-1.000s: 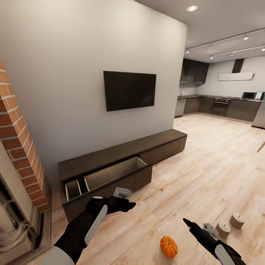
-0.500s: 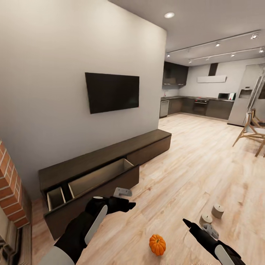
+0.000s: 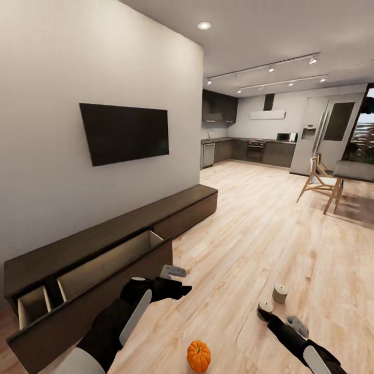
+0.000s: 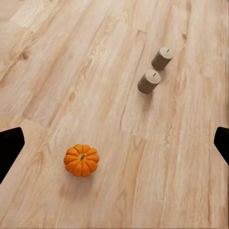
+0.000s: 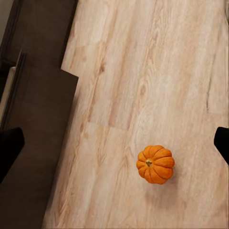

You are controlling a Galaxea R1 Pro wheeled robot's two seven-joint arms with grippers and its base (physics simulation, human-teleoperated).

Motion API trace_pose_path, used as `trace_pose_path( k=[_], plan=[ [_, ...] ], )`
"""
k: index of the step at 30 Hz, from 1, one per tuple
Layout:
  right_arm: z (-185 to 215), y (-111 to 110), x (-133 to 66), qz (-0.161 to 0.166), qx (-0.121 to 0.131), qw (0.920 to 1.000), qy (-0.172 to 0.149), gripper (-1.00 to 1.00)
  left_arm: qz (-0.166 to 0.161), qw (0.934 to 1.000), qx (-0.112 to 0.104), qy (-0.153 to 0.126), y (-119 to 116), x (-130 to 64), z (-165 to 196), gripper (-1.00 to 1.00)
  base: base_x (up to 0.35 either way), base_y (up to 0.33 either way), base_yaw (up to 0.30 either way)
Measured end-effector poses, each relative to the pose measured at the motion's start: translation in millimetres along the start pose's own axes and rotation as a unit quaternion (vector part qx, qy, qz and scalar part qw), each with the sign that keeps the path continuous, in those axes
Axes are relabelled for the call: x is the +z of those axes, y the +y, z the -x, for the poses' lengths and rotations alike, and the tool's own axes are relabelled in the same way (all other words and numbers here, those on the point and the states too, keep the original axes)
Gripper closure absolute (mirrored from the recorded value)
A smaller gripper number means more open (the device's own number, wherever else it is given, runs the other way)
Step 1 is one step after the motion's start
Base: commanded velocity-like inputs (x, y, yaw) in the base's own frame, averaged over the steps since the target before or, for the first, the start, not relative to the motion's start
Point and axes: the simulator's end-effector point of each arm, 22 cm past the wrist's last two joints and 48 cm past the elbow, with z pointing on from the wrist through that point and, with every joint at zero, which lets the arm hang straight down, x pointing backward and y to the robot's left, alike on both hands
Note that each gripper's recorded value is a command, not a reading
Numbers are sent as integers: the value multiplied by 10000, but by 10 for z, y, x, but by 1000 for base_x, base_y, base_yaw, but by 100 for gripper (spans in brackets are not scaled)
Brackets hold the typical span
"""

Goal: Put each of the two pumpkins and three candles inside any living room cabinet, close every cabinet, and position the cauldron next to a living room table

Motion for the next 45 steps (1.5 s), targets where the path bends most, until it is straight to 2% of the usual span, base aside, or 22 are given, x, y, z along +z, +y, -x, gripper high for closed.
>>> trace_pose_path(
  k=[36, 45],
  plan=[
    [91, 99, -43, 97, -5, 9999, -99, -100, 18, 9999, 66, -124, -34, -93, 111, -100, 5, -8, -267],
    [93, 104, -44, 111, 59, 9999, -94, -100, 68, 9999, 78, -106, 36, -106, 93, -100, 0, 0, -250]
  ],
)
